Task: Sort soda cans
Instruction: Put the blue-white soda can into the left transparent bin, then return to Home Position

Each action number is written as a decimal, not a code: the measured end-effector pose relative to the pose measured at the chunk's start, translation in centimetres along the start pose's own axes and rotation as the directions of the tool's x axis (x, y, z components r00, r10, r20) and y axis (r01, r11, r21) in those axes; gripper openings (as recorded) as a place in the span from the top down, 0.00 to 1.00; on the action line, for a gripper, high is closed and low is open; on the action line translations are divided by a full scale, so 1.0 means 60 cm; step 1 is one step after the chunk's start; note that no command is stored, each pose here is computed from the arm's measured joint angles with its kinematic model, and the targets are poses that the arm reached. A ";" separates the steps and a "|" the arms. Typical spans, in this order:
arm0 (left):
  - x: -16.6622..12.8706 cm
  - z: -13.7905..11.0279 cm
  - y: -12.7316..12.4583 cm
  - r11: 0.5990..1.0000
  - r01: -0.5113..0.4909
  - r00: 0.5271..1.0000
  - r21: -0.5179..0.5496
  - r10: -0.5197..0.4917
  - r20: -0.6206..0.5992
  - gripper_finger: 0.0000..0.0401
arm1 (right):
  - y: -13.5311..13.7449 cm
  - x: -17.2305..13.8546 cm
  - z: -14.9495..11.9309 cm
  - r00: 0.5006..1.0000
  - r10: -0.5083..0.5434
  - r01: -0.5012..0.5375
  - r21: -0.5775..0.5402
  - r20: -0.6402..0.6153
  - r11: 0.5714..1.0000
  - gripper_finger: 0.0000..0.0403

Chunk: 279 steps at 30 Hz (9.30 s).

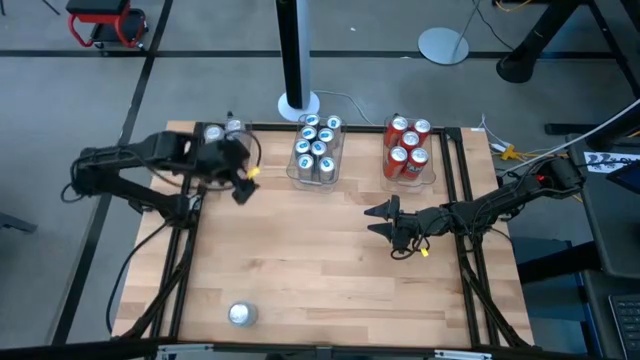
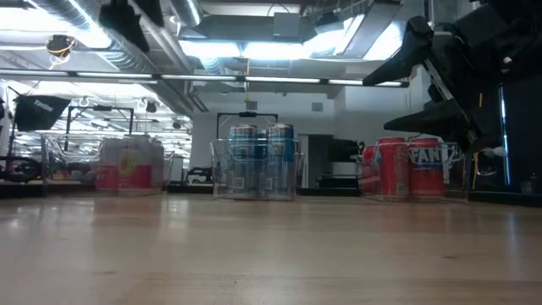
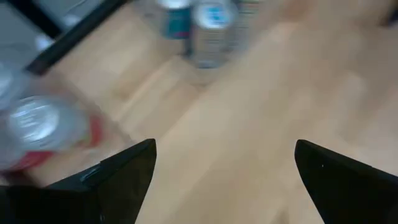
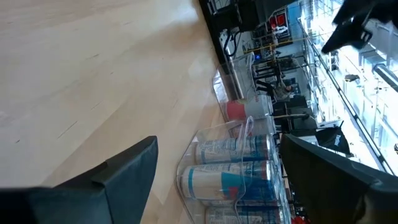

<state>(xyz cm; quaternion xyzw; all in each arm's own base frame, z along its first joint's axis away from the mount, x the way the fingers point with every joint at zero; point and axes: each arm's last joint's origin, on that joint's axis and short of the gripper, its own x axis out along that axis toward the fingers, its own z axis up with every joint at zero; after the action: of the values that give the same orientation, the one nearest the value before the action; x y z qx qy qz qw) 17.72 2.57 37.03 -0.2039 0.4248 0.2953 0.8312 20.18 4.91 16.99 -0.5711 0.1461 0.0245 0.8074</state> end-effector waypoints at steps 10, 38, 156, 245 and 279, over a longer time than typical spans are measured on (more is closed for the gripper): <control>-0.023 -0.016 -0.082 0.968 0.241 0.960 0.075 -0.249 0.128 0.06 | 0.000 0.000 0.000 1.000 0.000 0.000 0.025 0.000 1.000 0.17; -0.026 -0.218 -0.268 0.923 0.375 0.911 0.083 -0.350 -0.220 0.02 | 0.020 0.020 0.000 1.000 0.022 -0.022 -0.012 -0.008 1.000 0.17; 0.056 -0.133 -0.157 0.981 -0.189 0.982 -0.047 0.189 -0.007 0.28 | 0.022 0.021 0.000 1.000 0.030 -0.030 -0.041 -0.011 0.999 0.17; 0.145 0.030 0.136 0.939 -0.300 0.939 -0.171 0.258 -0.229 0.03 | 0.029 0.024 -0.002 0.999 0.048 -0.049 -0.049 -0.023 0.998 0.17; 0.121 -0.114 -0.027 0.923 0.222 0.886 0.314 -0.326 0.331 0.26 | 0.025 0.026 0.012 0.979 0.105 -0.126 0.117 0.173 0.985 0.17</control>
<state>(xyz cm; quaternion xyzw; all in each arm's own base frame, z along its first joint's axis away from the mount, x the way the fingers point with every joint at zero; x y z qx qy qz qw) 18.12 -0.36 27.38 -0.0878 0.2597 0.1472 0.9503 21.53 5.90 15.41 -0.5047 0.1125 0.1095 0.8489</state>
